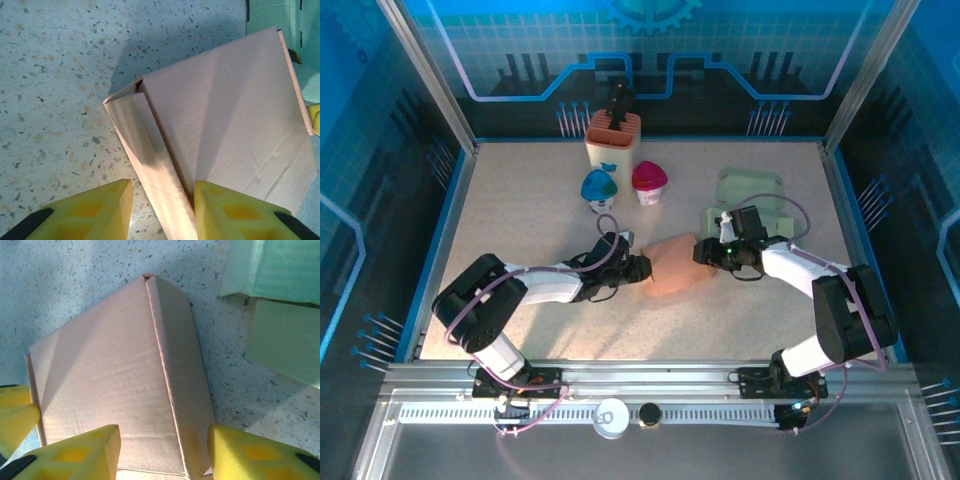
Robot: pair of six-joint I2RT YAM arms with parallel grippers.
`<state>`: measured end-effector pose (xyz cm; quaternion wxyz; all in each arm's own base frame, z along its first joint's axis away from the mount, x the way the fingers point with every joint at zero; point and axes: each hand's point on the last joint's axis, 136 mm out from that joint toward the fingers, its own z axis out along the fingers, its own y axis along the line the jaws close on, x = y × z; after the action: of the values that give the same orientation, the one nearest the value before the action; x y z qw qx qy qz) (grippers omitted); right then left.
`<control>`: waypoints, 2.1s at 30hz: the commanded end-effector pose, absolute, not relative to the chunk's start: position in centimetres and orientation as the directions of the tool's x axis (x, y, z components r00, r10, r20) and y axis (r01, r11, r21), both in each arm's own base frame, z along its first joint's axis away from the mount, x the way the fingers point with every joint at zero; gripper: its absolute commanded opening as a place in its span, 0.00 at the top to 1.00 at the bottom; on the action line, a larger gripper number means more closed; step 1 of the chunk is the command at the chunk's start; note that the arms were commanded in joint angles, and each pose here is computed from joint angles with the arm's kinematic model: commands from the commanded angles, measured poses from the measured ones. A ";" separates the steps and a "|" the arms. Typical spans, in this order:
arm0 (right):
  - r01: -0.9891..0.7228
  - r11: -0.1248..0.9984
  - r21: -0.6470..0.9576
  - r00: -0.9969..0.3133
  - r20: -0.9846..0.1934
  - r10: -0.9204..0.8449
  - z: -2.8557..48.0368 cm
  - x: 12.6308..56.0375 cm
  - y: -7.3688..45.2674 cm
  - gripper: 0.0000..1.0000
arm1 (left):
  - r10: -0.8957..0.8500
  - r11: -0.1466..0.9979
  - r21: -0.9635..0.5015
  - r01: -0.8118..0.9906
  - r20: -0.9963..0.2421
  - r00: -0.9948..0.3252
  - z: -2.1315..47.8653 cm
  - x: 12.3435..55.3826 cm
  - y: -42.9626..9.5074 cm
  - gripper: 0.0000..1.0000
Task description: Fold the paper box
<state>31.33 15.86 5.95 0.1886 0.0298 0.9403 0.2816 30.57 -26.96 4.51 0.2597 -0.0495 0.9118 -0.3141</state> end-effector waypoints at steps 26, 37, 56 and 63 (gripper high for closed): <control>-0.171 0.603 0.779 -0.969 -0.245 0.042 5.3 30.5 20.2 0.28 | -0.322 0.779 -0.627 0.001 -0.402 -0.857 1.7 30.3 -23.4 0.82; -0.128 0.484 0.866 -0.971 -0.208 0.115 8.2 30.5 22.4 0.48 | -0.322 0.752 -0.650 0.110 -0.509 -0.798 6.9 30.7 -23.5 0.50; 0.252 0.384 0.888 -0.943 0.136 0.305 11.7 29.6 20.4 0.56 | 0.665 0.581 0.400 0.709 -0.735 -0.131 13.1 24.8 -29.2 0.40; 0.313 0.389 0.866 -0.931 0.199 0.306 12.0 29.1 20.0 0.57 | 0.757 0.502 0.576 0.645 -0.653 -0.005 13.8 26.0 -29.6 0.33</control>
<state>29.90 20.45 11.87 0.0265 0.1666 0.8320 0.5285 24.97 -29.69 13.33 0.4827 0.4637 0.7429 -0.0109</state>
